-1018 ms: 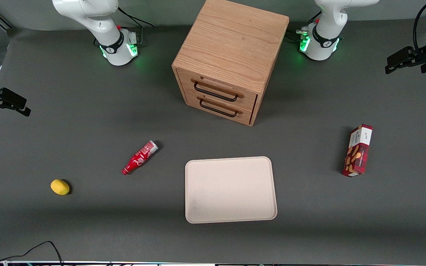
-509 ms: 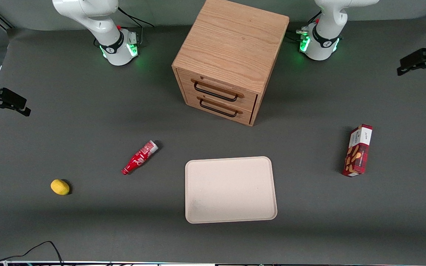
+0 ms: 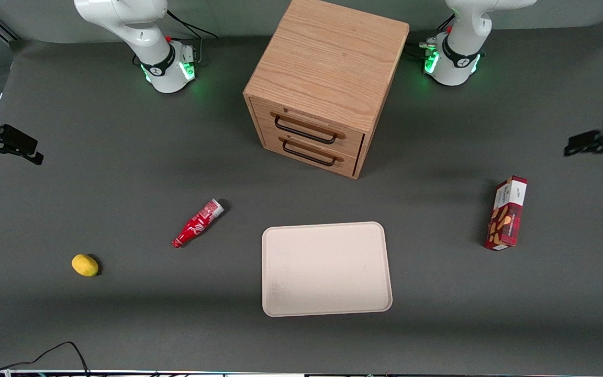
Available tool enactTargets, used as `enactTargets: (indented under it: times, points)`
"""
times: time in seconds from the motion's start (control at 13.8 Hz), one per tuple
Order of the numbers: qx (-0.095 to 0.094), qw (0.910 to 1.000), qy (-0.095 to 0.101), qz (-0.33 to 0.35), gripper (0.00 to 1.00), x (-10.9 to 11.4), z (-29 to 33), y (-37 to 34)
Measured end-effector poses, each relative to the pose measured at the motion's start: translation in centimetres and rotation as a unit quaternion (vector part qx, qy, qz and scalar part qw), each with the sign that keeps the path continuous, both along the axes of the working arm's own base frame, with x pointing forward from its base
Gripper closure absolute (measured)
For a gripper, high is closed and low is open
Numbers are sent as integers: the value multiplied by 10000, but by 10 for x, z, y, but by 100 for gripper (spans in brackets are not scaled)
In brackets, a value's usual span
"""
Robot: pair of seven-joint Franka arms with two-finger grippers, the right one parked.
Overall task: Place red cookie box on tray
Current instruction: 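Lower the open left gripper around the red shortbread box and close it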
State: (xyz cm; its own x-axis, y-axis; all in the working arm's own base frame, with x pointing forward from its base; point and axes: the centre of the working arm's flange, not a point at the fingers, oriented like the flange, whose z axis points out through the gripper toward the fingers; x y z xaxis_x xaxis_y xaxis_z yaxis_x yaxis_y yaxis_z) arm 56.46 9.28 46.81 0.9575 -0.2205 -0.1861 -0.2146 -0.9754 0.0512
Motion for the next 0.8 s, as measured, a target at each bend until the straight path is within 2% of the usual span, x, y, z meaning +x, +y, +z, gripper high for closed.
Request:
enactTargets:
  times: [0.15, 0.36, 0.73, 0.8]
  points:
    - [-1, 9999, -38, -156, 0, 2, -72, -2]
    - [-45, 9996, -204, -211, 0, -1, -154, -4]
    - [-163, 9985, -474, -203, 0, 7, -227, -8]
    - [-190, 9985, -489, -180, 6, 7, -235, -8]
